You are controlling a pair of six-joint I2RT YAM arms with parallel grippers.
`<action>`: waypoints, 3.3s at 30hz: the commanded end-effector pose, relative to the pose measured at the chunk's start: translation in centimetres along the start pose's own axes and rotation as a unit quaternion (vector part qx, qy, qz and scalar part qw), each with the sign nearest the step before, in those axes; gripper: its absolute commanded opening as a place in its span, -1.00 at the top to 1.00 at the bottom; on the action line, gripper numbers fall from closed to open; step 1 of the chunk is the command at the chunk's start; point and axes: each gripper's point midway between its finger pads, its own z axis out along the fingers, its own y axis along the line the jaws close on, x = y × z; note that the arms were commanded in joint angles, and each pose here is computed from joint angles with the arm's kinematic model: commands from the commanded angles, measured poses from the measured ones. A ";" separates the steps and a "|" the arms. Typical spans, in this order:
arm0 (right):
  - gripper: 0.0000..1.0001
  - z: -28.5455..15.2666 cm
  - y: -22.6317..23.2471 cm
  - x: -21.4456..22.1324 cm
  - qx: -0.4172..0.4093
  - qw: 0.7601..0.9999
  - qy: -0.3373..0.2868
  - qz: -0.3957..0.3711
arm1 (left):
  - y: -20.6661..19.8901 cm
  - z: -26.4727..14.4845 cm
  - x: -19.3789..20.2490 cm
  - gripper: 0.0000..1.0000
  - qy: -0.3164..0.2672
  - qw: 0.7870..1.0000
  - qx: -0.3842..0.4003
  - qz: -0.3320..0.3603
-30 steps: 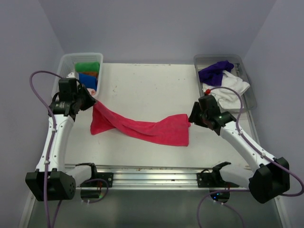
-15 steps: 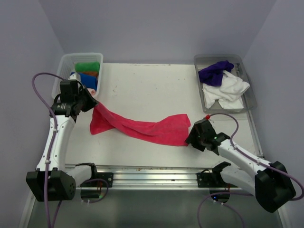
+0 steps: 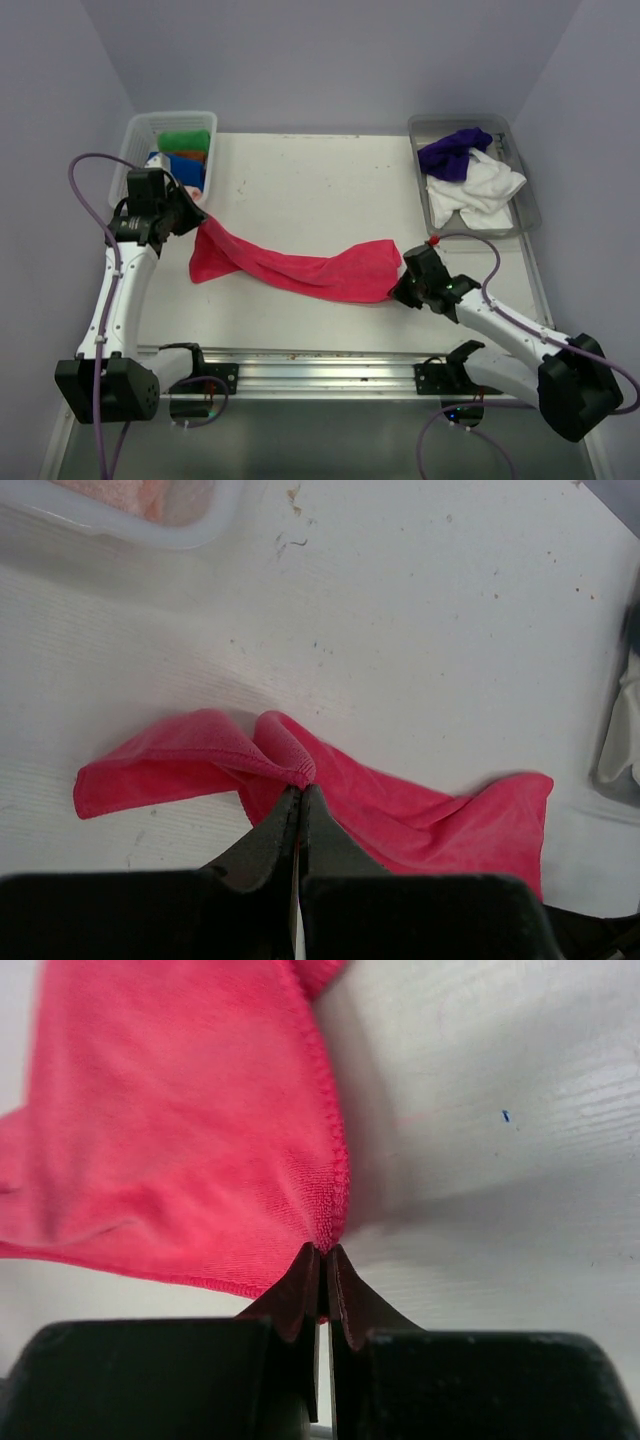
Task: Roll the towels
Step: Flatten the towel
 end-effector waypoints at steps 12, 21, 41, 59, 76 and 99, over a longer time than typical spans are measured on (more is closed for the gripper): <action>1.00 -22.1 11.3 -16.8 -0.115 0.951 -0.277 -0.071 | -5.8 -6.6 -8.3 1.00 -0.115 0.990 0.076 0.000; 1.00 -31.8 9.7 -18.1 -0.141 0.924 -0.346 -0.087 | -9.3 -16.9 -12.5 1.00 -0.231 0.965 0.127 0.005; 1.00 -38.7 0.3 -14.8 -0.118 0.913 -0.383 -0.070 | -4.8 -22.6 -8.6 1.00 -0.271 0.961 0.048 -0.001; 1.00 -32.1 3.4 -12.1 -0.120 0.956 -0.257 -0.073 | 2.6 -25.4 -5.2 1.00 -0.320 0.941 -0.083 -0.073; 1.00 -3.6 12.8 -21.1 0.046 0.971 -0.159 -0.174 | 7.3 4.0 -1.5 1.00 -0.021 0.979 -0.202 -0.022; 1.00 5.4 12.8 -26.8 0.045 0.983 -0.122 -0.132 | 12.6 5.3 -3.8 1.00 -0.012 0.976 -0.185 -0.114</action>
